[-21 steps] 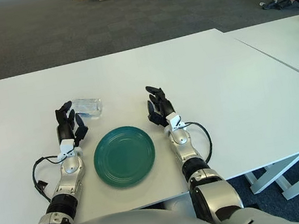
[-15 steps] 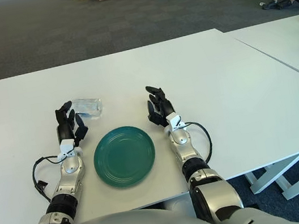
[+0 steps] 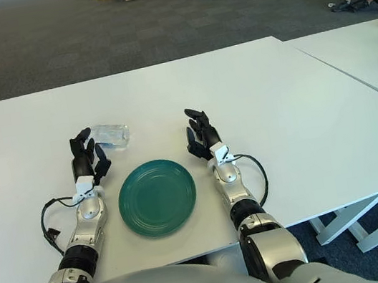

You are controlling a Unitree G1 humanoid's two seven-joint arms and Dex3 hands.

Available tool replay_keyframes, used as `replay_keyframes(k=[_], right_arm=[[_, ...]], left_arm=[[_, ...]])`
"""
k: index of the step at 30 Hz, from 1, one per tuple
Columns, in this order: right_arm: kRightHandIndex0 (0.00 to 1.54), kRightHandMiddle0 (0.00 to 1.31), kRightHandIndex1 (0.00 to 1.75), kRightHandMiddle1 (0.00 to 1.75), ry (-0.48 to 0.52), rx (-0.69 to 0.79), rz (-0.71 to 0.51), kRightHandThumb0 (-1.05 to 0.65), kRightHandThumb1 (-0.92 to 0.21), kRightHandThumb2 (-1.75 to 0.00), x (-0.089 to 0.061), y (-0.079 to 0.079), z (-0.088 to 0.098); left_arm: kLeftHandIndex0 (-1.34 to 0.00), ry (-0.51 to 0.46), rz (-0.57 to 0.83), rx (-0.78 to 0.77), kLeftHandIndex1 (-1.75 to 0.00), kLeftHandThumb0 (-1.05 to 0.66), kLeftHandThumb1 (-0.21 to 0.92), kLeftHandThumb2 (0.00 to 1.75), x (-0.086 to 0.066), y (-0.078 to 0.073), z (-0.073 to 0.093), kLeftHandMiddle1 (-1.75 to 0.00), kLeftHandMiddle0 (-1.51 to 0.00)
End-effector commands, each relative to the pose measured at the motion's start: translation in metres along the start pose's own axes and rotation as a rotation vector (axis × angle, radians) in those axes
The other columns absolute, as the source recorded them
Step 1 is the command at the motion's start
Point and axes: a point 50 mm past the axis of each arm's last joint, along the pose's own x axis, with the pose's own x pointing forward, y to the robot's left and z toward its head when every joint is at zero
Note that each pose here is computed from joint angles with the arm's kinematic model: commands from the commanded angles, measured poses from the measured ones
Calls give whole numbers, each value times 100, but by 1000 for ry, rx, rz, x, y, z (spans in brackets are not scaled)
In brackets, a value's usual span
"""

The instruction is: Put the bottle into the plate.

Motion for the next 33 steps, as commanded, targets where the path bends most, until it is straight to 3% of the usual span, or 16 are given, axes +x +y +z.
replay_keyframes(k=[1, 6, 10, 15, 22, 25, 29, 33], right_arm=[[22, 0, 0, 65, 118, 6, -17, -73, -92, -88, -16, -2, -22], [22, 0, 0, 65, 99, 13, -6, -73, -92, -88, -16, -1, -21], [22, 0, 0, 65, 84, 13, -3, -73, -92, -88, -16, -1, -20], [21, 0, 0, 64, 71, 2, 4, -74, -92, -88, -17, -1, -19], [20, 0, 0, 63, 44, -19, 18, -75, -92, -89, -18, -2, -18], [20, 0, 0, 63, 45, -25, 21, -76, -92, -89, -18, -2, -19], [20, 0, 0, 62, 56, -23, 24, -76, -92, -89, -17, -3, -20], [20, 0, 0, 62, 83, -9, 13, -75, -92, -88, -15, -3, -21]], left_arm=[[0, 32, -2, 14, -92, -81, 92, 83, -6, 3, -8, -8, -45], [0, 20, 1, 30, -92, -82, 92, 83, -5, 6, -6, -8, -45], [0, -29, -1, 64, -92, -82, 92, 82, 3, 17, 1, -7, -43], [0, -215, -28, 197, -84, -84, 92, 73, 25, 45, 31, -3, -36], [0, -439, -110, 438, -66, -89, 92, 45, 49, 67, 64, 0, -25], [0, -512, -129, 533, -56, -94, 92, 32, 55, 70, 73, 0, -18], [0, -645, -141, 690, -45, -101, 92, 27, 68, 69, 92, 0, -10], [0, -714, -139, 783, -34, -104, 92, 22, 79, 66, 105, 0, -3]])
